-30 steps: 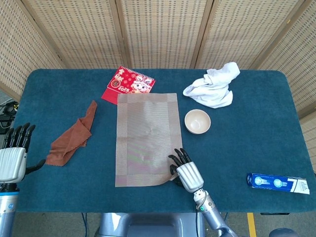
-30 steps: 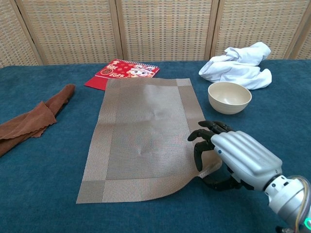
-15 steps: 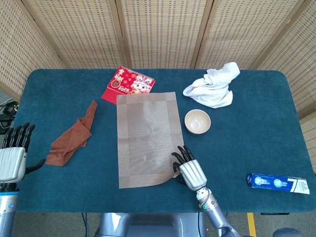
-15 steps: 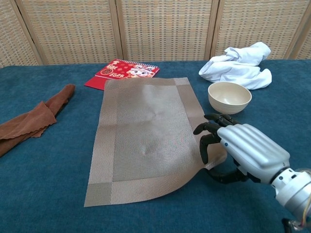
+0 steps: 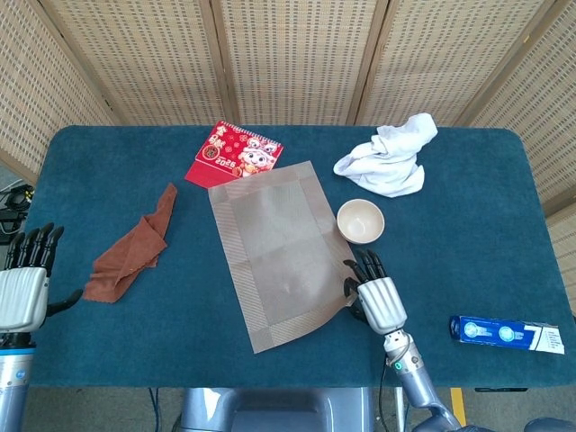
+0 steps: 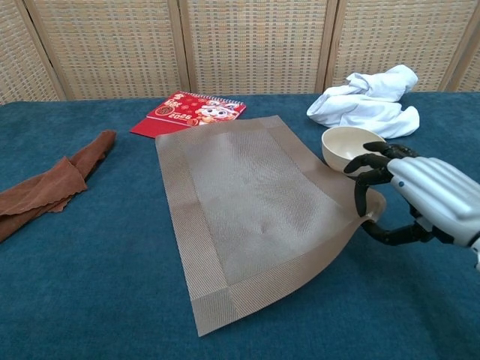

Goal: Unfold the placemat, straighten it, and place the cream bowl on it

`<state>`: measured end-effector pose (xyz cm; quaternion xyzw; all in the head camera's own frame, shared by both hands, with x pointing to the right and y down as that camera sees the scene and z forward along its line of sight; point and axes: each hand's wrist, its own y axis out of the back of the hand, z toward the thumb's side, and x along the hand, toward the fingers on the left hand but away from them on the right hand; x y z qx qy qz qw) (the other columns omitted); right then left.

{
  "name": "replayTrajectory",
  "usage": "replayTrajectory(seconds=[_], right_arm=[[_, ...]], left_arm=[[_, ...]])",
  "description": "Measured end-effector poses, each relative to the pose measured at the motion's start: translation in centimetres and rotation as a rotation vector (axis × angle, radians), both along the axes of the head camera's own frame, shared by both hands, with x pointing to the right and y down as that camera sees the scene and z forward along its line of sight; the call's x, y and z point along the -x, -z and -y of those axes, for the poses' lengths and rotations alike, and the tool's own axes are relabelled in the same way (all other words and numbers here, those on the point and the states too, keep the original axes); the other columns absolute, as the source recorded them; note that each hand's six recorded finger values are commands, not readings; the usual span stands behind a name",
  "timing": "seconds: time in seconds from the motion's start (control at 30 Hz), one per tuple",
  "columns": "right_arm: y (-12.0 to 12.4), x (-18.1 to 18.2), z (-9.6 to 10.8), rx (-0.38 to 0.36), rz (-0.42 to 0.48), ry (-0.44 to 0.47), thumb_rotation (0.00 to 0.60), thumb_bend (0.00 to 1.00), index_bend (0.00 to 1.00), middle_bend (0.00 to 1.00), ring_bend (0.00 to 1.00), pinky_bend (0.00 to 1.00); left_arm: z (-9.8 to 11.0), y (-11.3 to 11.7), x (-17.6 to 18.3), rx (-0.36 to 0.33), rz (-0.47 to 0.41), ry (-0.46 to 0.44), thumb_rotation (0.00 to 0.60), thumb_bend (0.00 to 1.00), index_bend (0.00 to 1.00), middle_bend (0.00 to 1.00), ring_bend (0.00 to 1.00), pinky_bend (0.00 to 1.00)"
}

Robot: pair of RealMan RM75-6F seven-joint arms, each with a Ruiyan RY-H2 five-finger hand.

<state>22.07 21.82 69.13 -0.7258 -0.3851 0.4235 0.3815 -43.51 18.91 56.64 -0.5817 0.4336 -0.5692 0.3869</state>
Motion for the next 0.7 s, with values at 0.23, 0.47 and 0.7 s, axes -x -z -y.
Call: replayTrajectory(seconds=[0.23,0.47,0.7], right_arm=[[0.8,-1.5,1.4,-0.031,-0.017,-0.031,0.6,0.59,0.64,0.3,0.0,0.0],[1.3,-3.0,2.9,-0.046,-0.037,-0.064,0.6,0.59,0.65,0.3,0.0,0.0],[0.9,-4.1,3.9,-0.043,-0.065,-0.086,0.6,0.59,0.65,0.3,0.0,0.0]], left_arm=[[-0.1,-0.1,-0.2,0.001,0.005,-0.003,0.6,0.12,0.0,0.0,0.0,0.0],[-0.1,-0.2,-0.2,0.003,0.009,-0.004,0.6,0.12,0.0,0.0,0.0,0.0],[-0.1,-0.3,-0.2,0.004,0.013,-0.003,0.6,0.12,0.0,0.0,0.0,0.0]])
